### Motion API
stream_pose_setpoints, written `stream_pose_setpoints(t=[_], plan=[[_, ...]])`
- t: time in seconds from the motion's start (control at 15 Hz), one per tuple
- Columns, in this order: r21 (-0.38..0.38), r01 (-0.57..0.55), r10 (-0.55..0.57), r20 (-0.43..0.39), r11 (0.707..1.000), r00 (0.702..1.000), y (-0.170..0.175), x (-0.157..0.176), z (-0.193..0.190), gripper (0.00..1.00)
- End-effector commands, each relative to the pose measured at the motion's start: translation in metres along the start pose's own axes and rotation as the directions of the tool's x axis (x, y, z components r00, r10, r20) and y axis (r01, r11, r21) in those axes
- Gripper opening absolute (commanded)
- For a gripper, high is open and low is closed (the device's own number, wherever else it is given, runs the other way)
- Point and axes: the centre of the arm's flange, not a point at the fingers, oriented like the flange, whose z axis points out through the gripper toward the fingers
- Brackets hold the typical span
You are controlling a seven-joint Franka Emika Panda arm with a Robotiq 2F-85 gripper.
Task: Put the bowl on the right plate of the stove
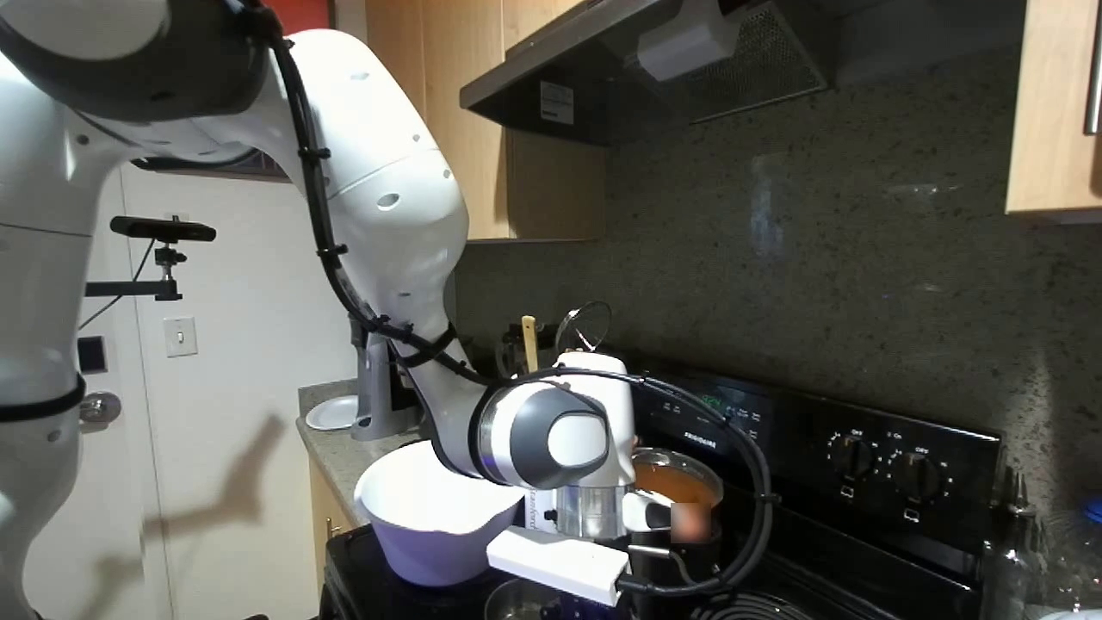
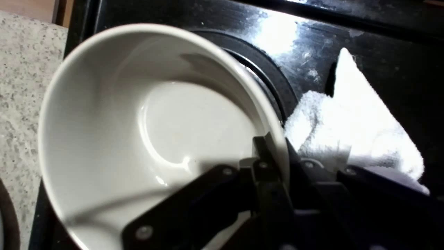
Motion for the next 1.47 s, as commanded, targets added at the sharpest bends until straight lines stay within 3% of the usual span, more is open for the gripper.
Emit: stream_pose_setpoints(t=[0.0, 0.33, 0.53, 0.87, 1.2, 1.4], plan=[[-0.010, -0.001, 0.001, -0.022, 1.000, 1.000, -0.007, -0.002, -0.008, 0.42], [-0.021, -0.010, 0.010, -0.026, 1.000, 1.000, -0.004, 0.003, -0.015, 0.79], [-0.020, -0.026, 0.025, -0.043, 0.999, 0.999, 0.000, 0.009, -0.039, 1.00], [0.009, -0.059, 0.060, -0.085, 0.998, 0.995, 0.007, 0.027, -0.119, 1.00], [0.161, -0.068, 0.084, -0.097, 0.985, 0.992, -0.008, 0.037, -0.206, 1.00], [0.249, -0.068, 0.099, -0.115, 0.966, 0.988, -0.016, 0.035, -0.238, 1.00]])
